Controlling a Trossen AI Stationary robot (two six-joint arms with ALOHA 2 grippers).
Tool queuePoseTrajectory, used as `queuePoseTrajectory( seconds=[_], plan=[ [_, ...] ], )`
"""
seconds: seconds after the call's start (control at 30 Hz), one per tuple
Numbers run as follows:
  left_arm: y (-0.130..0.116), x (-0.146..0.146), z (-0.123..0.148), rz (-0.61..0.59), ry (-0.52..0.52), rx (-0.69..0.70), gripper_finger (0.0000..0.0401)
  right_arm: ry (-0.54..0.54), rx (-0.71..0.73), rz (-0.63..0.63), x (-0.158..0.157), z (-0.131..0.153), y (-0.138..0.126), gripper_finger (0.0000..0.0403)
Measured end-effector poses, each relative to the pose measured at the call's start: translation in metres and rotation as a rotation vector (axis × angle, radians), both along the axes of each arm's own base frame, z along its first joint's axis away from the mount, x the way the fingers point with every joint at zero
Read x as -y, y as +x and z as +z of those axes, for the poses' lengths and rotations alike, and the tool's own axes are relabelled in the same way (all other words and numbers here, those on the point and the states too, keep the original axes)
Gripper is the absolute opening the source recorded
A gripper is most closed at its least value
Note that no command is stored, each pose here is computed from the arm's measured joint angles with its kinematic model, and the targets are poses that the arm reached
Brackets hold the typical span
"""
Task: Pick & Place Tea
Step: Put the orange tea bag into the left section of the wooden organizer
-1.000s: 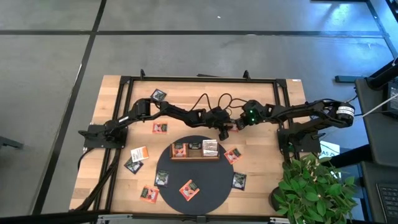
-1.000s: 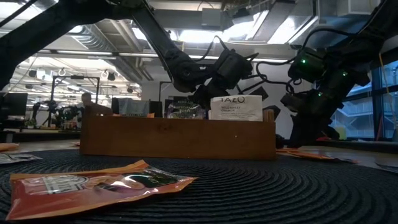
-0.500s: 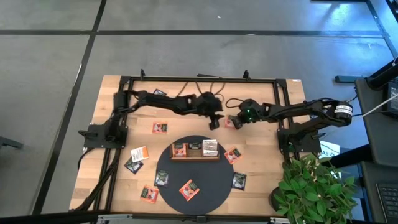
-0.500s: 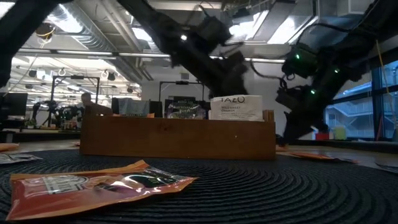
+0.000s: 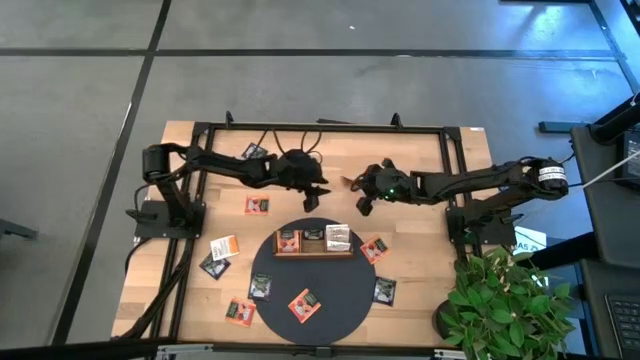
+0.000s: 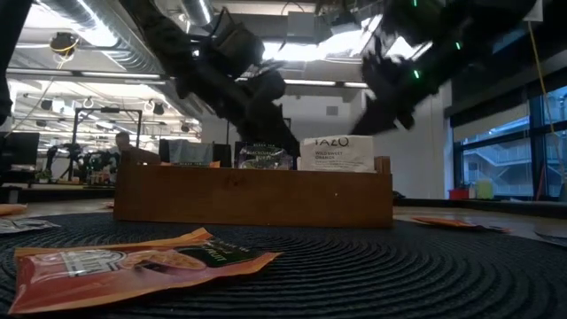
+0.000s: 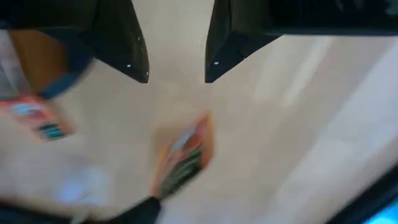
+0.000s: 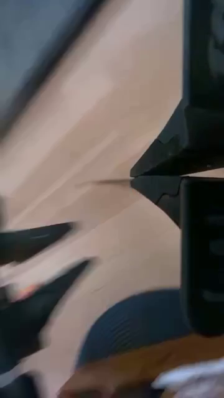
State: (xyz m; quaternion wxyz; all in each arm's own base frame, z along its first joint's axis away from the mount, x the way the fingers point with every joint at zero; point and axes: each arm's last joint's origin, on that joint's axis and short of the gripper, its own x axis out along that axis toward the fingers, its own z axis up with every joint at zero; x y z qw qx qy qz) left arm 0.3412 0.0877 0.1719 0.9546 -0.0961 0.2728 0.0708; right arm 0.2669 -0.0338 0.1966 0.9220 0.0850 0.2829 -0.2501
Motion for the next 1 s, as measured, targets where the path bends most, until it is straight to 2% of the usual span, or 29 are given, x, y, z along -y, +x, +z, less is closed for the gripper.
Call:
queuePoseTrajectory(
  seconds=[0.23,0.37,0.63,1.0],
  plan=[
    [-0.003,0.014,0.005,-0.202,-0.069,-0.004,0.0153,-0.069,0.097,0.107,-0.021,0.039,0.020,0.0000],
    [-0.018,0.018,0.027,-0.256,-0.050,-0.026,0.0153,-0.102,0.099,0.108,-0.031,0.043,0.022,0.0000],
    [-0.042,0.022,0.064,-0.191,-0.035,-0.012,0.0153,-0.093,0.086,0.146,-0.043,0.039,0.024,0.0000],
    [-0.043,0.023,0.067,-0.189,-0.030,-0.001,0.0153,-0.108,0.117,0.195,-0.053,0.029,0.037,0.0000]
  ],
)
